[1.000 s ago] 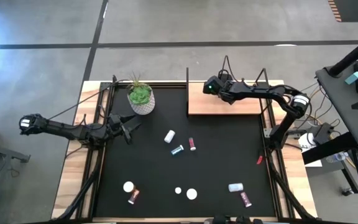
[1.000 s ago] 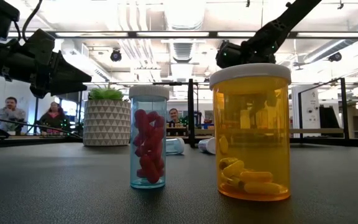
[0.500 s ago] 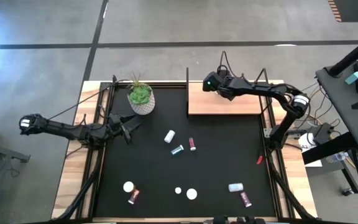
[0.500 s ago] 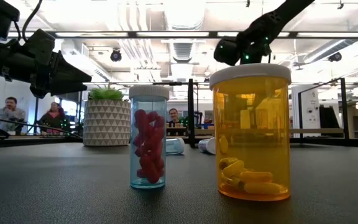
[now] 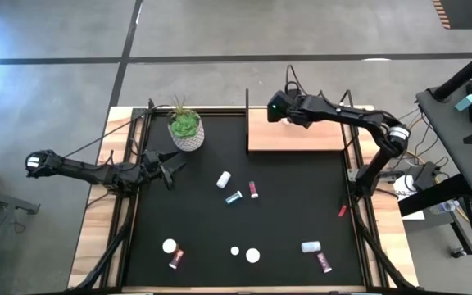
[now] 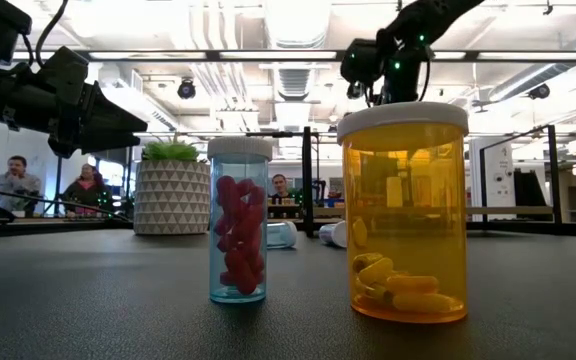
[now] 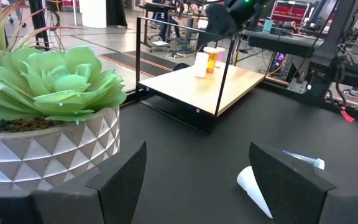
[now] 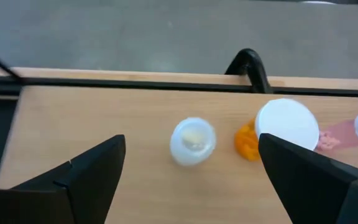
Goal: Pick and place medicine bottles onto shelf by color
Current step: Put the bottom blue pill bottle on the shelf
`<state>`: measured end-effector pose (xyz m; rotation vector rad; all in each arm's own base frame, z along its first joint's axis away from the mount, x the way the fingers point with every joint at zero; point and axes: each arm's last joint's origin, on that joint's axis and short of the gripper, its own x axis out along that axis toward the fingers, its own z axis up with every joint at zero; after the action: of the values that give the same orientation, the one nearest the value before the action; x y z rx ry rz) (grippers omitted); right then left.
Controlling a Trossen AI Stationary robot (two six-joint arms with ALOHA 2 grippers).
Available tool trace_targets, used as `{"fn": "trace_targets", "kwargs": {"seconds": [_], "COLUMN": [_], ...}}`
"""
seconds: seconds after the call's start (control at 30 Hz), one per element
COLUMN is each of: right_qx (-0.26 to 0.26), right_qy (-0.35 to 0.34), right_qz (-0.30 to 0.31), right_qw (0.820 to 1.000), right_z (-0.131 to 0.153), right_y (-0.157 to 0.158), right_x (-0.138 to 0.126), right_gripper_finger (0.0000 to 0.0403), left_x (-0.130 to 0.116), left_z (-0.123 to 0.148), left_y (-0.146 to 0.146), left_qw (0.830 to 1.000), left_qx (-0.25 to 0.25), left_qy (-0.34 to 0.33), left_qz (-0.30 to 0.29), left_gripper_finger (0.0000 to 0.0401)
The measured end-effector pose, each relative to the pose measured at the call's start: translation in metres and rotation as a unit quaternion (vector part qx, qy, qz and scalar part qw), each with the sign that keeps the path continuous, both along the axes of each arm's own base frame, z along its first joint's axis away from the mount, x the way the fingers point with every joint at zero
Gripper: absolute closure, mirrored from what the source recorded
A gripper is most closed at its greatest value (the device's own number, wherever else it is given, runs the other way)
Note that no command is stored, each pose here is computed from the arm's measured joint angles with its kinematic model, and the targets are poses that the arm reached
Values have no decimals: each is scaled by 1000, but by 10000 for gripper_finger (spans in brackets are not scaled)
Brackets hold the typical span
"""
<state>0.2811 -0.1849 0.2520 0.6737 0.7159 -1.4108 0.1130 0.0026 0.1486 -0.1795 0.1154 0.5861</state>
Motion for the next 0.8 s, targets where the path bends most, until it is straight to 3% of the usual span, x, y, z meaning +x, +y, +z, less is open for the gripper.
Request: {"fn": "trace_targets", "kwargs": {"seconds": [0.47,0.8], "right_qx": [-48,-96], "right_qy": [-37,-78], "right_qz": [41,58], "right_qw": [997,991], "right_z": [12,-3], "right_y": [82,148], "right_x": [-5,-27], "right_gripper_finger": [44,44], "left_x": [0,0], "left_z": [0,0], "left_y": [0,0], "left_qw": [1000,1000], "left_qx": [0,0], "left_qy": [1,1], "left_qz": [0,0], "left_gripper_finger": [131,131]}}
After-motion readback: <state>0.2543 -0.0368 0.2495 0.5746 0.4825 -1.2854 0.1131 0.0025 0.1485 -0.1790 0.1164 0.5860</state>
